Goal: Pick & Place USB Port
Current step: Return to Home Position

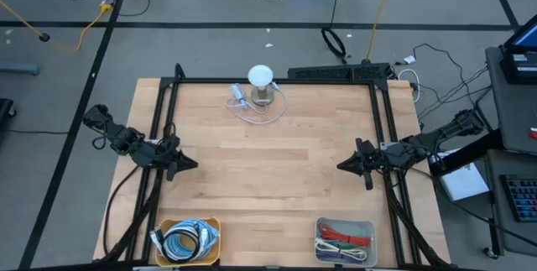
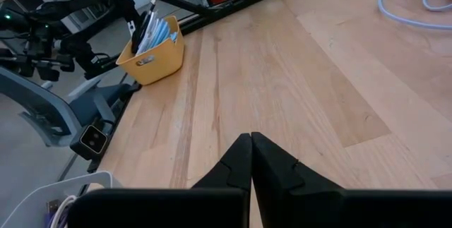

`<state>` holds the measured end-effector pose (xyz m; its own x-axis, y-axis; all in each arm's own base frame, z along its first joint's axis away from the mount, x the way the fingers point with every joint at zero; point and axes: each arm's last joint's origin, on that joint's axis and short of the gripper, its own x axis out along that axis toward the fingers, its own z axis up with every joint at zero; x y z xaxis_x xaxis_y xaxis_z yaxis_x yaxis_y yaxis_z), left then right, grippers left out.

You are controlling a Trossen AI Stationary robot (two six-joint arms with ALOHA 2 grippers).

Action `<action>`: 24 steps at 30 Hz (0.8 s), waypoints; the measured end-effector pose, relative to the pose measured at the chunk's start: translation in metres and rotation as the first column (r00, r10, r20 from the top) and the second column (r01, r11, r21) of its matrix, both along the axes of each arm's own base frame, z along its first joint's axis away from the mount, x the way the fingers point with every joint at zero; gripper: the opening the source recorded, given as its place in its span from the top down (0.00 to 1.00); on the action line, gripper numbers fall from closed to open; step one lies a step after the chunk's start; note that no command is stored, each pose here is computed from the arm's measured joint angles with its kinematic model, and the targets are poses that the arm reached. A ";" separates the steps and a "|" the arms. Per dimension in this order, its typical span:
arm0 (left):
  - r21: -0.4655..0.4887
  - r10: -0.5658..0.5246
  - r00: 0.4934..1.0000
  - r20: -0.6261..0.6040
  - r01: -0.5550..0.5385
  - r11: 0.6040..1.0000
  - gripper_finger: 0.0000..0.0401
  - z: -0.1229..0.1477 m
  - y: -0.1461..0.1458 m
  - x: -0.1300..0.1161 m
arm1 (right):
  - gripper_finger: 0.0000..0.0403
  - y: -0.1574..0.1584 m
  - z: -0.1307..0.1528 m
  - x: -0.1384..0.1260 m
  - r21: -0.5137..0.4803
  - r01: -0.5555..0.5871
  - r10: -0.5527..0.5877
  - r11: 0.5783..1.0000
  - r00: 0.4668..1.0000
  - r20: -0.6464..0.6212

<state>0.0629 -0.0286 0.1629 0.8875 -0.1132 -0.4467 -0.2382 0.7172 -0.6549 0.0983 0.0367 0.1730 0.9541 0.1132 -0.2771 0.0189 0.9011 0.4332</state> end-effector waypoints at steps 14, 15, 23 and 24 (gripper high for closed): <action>0.001 -0.001 1.000 0.000 0.001 1.000 0.89 0.000 0.000 0.000 | 1.00 0.000 0.000 0.000 0.000 0.000 0.000 1.000 1.000 0.000; 0.001 -0.001 1.000 0.000 0.001 1.000 0.89 0.000 0.000 0.000 | 1.00 0.000 0.000 0.000 0.000 0.000 0.000 1.000 1.000 0.000; 0.001 0.000 1.000 0.000 0.000 1.000 0.91 0.000 0.000 0.000 | 1.00 0.000 0.000 0.000 0.001 0.000 0.000 1.000 1.000 0.000; 0.001 -0.001 1.000 0.000 0.001 1.000 0.91 0.000 0.000 0.000 | 1.00 0.000 0.000 0.000 0.000 0.000 0.000 1.000 1.000 0.000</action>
<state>0.0629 -0.0286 0.1629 0.8875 -0.1134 -0.4467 -0.2378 0.7176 -0.6546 0.0983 0.0367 0.1731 0.9542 0.1133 -0.2767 0.0187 0.9010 0.4333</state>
